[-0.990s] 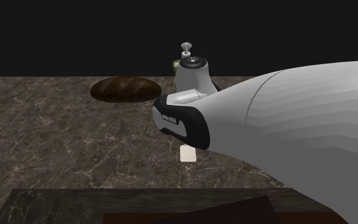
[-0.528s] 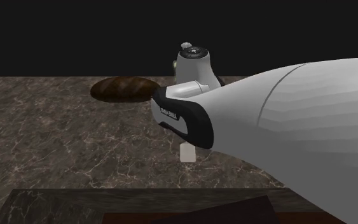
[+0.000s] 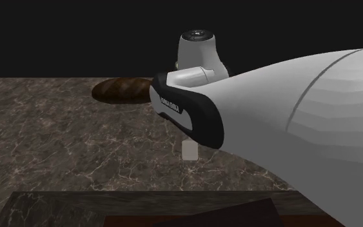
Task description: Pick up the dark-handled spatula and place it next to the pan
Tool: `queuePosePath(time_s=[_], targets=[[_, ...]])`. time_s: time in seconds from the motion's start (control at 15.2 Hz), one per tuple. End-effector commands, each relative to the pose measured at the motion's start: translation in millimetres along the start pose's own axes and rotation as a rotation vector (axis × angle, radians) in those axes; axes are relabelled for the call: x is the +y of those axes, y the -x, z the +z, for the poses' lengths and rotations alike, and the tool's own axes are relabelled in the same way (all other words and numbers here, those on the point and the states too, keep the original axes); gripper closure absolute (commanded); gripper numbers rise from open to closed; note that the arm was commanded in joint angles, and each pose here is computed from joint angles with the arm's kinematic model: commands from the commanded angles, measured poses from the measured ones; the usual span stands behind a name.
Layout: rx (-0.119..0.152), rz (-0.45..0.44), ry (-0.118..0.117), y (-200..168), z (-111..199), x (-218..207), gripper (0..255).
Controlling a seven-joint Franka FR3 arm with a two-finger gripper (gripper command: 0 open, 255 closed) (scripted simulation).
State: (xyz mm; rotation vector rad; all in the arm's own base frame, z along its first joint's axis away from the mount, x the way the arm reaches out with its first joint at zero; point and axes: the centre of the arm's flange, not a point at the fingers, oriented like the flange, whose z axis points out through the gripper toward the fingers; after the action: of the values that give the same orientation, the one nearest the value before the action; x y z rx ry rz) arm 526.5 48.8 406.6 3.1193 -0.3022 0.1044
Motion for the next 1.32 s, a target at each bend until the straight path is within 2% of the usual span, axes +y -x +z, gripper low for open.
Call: queuePosePath(time_s=[0.0, 0.66, 1.25], targets=[[0.0, 0.0, 0.0, 0.2, -11.1, 0.8, 255], [0.0, 0.0, 0.0, -3.0, -59.1, 0.8, 255], [0.0, 0.0, 0.0, -37.0, -57.1, 114.6, 255]])
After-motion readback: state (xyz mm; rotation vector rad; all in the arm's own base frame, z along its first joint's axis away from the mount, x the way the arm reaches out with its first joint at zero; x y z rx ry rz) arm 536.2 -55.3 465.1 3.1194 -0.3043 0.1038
